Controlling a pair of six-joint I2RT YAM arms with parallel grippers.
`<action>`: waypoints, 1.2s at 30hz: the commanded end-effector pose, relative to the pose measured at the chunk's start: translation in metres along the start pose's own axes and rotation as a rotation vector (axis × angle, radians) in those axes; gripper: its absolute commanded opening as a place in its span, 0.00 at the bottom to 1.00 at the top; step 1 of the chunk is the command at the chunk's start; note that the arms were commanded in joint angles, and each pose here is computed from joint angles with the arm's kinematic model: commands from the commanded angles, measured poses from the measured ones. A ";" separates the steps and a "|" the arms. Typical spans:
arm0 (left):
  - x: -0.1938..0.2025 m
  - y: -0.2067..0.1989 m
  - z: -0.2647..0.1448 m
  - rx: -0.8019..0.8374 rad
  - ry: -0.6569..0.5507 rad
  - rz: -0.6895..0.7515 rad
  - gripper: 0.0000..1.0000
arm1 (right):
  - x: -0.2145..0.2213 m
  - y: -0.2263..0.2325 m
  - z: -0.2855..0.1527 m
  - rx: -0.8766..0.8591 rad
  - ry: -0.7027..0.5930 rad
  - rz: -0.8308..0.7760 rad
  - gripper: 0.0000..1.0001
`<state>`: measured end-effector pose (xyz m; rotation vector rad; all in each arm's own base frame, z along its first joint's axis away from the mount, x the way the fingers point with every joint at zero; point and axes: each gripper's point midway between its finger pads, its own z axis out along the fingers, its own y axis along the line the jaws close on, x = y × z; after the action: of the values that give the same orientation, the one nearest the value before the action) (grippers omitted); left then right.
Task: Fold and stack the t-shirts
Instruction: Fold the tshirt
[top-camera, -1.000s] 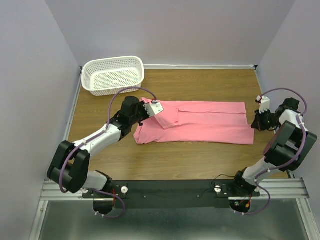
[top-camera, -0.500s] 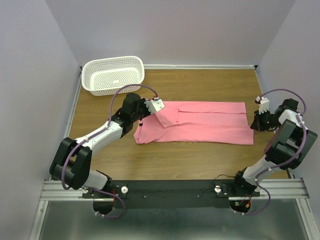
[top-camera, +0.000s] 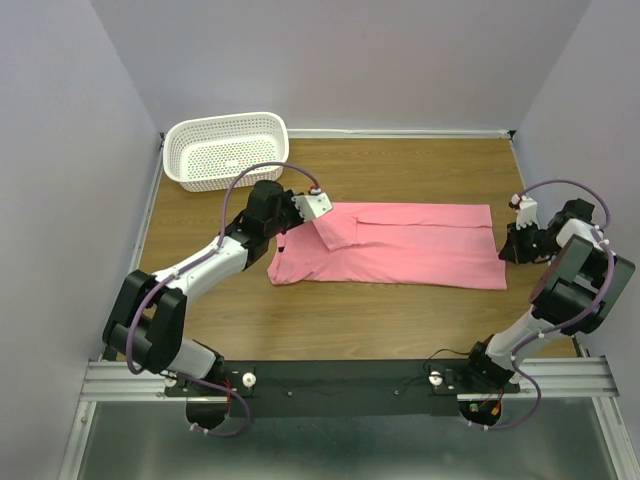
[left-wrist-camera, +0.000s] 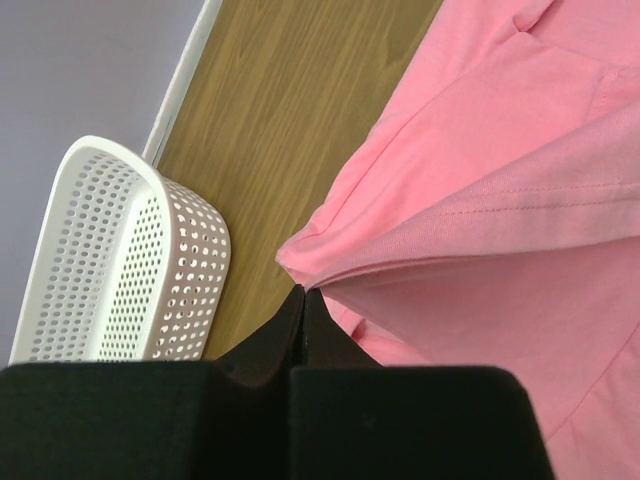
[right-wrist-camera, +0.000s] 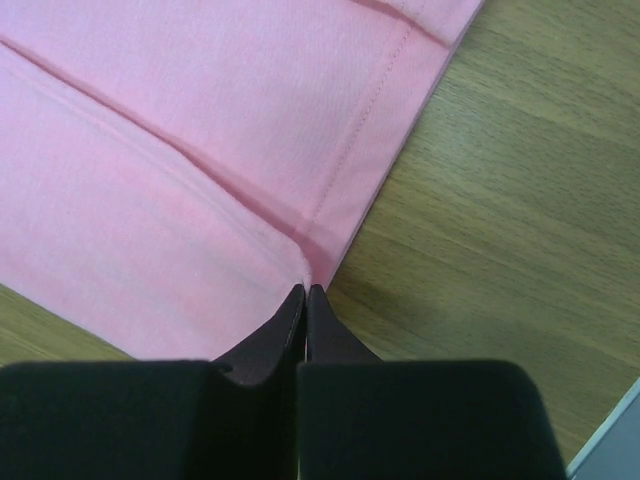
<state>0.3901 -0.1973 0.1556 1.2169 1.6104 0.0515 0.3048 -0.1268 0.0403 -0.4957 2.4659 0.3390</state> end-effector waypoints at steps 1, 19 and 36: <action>-0.001 0.012 0.003 -0.023 0.016 0.020 0.00 | -0.008 -0.006 0.002 -0.006 -0.036 0.006 0.08; -0.002 0.015 0.020 0.006 0.040 0.051 0.00 | -0.009 -0.007 0.005 -0.012 -0.042 0.022 0.18; -0.012 0.021 0.039 0.018 0.043 0.094 0.00 | -0.008 -0.007 0.007 -0.019 -0.041 0.034 0.22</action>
<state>0.4224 -0.2137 0.1530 1.3068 1.6030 0.0884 0.3078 -0.1257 0.0354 -0.4630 2.4681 0.3688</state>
